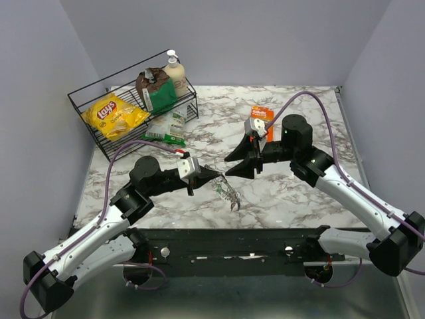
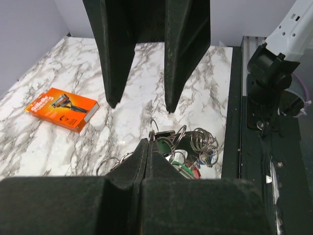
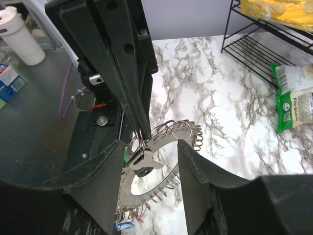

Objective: Put the keys on the keyring

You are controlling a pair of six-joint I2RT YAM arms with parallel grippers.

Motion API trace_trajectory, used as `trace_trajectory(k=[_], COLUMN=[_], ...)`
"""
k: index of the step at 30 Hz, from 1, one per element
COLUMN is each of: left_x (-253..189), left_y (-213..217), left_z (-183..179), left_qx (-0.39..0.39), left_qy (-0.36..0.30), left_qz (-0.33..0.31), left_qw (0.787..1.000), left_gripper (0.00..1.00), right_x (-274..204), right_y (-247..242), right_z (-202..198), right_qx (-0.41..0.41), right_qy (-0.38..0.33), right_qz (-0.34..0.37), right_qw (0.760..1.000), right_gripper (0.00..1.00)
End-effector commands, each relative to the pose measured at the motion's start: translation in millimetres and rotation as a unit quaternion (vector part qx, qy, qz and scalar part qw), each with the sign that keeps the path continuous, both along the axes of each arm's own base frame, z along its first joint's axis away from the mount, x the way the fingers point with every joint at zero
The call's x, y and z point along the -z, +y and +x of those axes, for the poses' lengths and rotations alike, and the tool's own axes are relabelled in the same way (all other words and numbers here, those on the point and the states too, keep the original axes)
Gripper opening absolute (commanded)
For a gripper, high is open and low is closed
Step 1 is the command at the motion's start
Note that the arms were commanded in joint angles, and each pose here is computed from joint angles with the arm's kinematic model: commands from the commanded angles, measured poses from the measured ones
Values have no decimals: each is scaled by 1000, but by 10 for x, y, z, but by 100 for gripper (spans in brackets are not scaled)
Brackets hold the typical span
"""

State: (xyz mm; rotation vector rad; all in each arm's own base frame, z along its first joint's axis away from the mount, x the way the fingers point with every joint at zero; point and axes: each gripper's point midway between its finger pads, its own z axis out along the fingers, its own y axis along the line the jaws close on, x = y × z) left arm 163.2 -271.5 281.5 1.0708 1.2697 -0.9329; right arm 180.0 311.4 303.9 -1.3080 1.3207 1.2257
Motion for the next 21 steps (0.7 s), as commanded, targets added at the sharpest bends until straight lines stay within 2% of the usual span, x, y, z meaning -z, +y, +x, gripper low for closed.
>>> trace_trajectory(k=[1, 5, 6, 8, 10, 12, 15, 21], left_x=[-356, -340, -341, -347, -352, -364, -369, -445], left_y=[-10, 0, 2, 9, 16, 19, 20, 34], left_z=[-65, -80, -82, -80, -83, -82, -88, -110], left_qx=[13, 16, 16, 14, 13, 12, 13, 14], left_qy=[-42, -39, -40, -42, -45, -47, -50, -62], left_qz=[-45, -36, -36, -36, -36, -37, -39, -56], left_qw=[998, 998, 998, 998, 998, 998, 998, 996], left_gripper=[0, 0, 0, 0, 0, 0, 0, 0], right_x=[13, 41, 54, 61, 74, 76, 74, 144], right_y=[23, 40, 47, 45, 51, 50, 53, 63], right_z=[-113, -153, -147, -141, -136, -137, -122, -99], right_qx=[-47, -68, -68, -68, -67, -67, -63, -60], right_qy=[13, 23, 26, 27, 28, 28, 25, 34], right_qz=[7, 4, 3, 2, 1, 0, 0, -7], right_qw=[999, 997, 997, 997, 997, 997, 998, 998], right_gripper=[54, 48, 42, 37, 28, 15, 4, 1])
